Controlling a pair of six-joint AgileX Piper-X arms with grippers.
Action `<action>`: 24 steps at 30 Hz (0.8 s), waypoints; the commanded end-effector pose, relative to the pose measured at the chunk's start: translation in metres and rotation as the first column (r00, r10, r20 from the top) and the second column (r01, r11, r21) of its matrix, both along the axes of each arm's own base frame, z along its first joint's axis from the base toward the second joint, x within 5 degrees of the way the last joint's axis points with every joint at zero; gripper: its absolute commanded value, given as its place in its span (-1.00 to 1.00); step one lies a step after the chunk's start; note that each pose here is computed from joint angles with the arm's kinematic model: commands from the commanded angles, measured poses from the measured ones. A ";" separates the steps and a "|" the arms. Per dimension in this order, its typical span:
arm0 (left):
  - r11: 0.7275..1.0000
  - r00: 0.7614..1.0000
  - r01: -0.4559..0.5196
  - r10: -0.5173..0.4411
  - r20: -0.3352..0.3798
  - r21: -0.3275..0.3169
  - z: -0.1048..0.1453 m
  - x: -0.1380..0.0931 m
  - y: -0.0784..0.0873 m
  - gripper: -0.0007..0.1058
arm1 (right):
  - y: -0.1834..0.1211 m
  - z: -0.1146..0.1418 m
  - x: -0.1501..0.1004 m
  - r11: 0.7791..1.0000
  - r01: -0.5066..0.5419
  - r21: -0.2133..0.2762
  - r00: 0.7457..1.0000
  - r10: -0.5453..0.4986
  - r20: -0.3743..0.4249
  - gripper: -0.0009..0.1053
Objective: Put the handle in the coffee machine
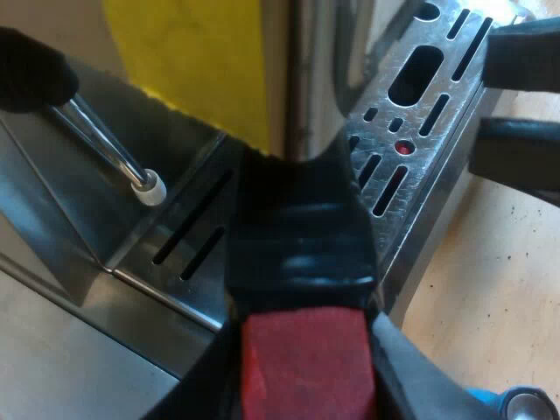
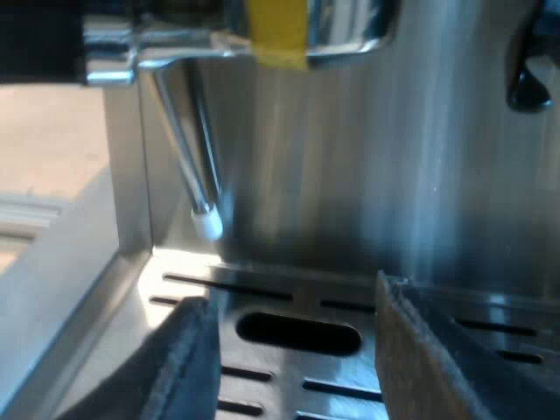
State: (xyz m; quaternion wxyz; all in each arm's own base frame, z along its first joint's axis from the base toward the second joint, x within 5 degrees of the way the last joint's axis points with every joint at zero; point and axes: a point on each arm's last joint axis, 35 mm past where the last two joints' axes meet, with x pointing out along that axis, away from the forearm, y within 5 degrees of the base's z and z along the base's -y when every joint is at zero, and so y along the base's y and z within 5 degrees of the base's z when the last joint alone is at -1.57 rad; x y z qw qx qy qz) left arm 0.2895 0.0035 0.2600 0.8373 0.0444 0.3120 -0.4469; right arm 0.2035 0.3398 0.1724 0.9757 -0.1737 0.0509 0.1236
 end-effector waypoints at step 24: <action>0.995 0.992 0.076 -0.070 0.104 -0.059 0.016 0.001 -0.003 -0.98 | 0.023 -0.012 0.084 0.983 0.105 0.149 0.978 -0.129 0.165 -0.26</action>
